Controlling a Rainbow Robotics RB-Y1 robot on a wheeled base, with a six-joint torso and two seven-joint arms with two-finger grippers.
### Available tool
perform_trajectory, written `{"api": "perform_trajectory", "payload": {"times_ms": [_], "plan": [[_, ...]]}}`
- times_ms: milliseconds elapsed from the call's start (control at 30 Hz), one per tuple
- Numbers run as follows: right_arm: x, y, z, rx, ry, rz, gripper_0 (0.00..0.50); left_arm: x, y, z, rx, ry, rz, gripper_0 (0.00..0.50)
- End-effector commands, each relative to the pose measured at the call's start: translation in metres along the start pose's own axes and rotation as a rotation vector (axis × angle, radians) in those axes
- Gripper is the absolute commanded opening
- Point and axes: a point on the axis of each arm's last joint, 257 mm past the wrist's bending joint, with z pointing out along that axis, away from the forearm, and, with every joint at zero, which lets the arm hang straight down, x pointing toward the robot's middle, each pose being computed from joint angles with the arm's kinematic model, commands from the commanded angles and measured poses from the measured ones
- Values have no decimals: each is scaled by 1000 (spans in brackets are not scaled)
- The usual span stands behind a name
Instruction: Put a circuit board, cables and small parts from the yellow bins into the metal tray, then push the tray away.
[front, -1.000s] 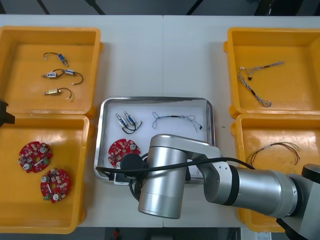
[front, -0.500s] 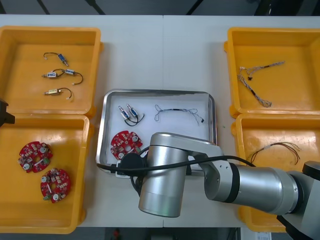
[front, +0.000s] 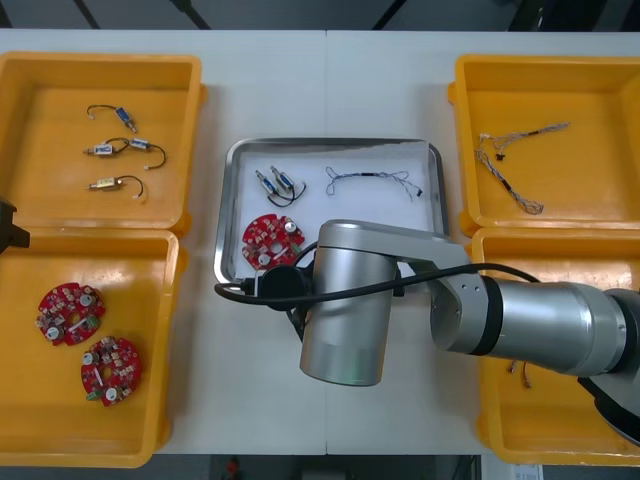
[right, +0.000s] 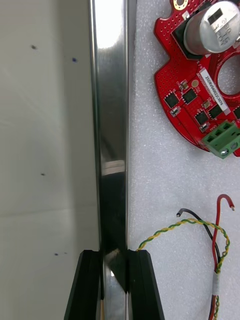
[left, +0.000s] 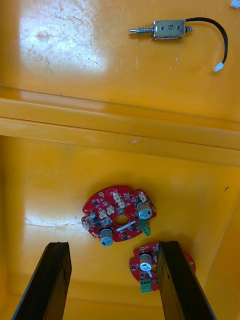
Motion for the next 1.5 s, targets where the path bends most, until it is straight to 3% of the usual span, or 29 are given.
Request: {"api": "perform_trajectory", "payload": {"times_ms": [33, 800, 1100, 1300, 1500], "plan": [[1, -44, -12, 97, 3, -65, 0, -16, 10, -13, -49, -30, 132, 500], [3, -142, 5, 199, 84, -174, 0, -16, 10, -13, -49, -30, 132, 500], [-8, -171, 21, 232, 41, -141, 0, -16, 10, -13, -49, -30, 132, 500], [-16, -189, 30, 214, 10, -61, 0, -16, 10, -13, -49, -30, 132, 500], [-22, -208, 37, 232, -9, -13, 0, -16, 10, -13, -49, -30, 132, 500]]}}
